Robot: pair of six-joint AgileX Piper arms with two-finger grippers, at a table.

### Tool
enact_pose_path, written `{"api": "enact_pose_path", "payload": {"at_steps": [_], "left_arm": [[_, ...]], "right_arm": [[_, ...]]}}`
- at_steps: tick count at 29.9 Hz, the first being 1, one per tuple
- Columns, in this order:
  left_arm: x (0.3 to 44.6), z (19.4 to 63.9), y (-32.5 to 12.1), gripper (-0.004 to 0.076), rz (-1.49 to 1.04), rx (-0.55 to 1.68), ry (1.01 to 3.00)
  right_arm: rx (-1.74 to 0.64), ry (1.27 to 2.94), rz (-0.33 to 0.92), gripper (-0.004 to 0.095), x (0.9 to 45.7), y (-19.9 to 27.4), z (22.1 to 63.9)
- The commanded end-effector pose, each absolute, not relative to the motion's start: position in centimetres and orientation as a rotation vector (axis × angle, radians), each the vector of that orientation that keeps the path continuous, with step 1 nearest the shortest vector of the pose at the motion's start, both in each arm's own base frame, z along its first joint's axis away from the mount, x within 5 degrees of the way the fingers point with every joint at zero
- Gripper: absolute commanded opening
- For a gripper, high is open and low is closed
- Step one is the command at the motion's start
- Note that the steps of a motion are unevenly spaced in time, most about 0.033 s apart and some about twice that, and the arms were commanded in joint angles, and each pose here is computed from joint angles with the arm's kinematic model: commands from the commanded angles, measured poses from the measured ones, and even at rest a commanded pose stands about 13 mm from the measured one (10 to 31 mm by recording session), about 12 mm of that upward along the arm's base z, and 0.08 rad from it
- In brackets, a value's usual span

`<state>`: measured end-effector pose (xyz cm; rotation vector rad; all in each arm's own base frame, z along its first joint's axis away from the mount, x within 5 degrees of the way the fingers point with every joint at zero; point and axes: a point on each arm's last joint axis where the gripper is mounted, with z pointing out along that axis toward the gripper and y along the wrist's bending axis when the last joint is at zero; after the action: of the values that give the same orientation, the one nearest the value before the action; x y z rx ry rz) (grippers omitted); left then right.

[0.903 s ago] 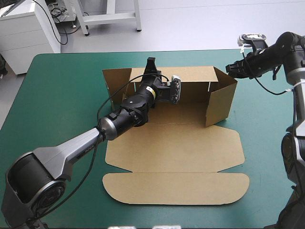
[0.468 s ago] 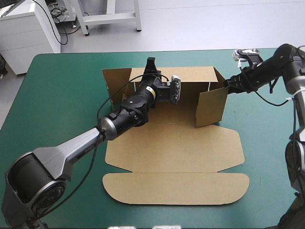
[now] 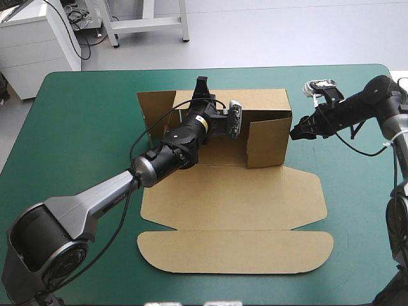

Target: Fold the box

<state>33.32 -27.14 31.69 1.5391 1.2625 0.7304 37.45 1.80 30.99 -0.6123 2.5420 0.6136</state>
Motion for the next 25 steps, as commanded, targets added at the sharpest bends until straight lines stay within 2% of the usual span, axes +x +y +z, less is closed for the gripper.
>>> {"api": "enact_pose_path", "payload": {"at_steps": [1,9,15,25], "left_arm": [[32.8,34.3,-26.6,-0.0008,0.736,1.468,1.252],[32.7,34.3,-26.8,-0.0008,0.724,1.471,1.240],[32.7,34.3,-26.8,-0.0008,0.724,1.471,1.240],[32.8,34.3,-26.7,-0.0008,0.728,1.470,1.243]], "right_arm": [[-0.679,2.429,0.616,0.0426,36.3,2.1,33.9],[-0.836,2.282,0.643,0.0426,36.4,2.9,34.5],[-0.959,2.276,0.637,0.0426,36.0,5.1,34.3],[-0.854,2.238,0.598,0.0426,36.8,6.6,34.6]]}}
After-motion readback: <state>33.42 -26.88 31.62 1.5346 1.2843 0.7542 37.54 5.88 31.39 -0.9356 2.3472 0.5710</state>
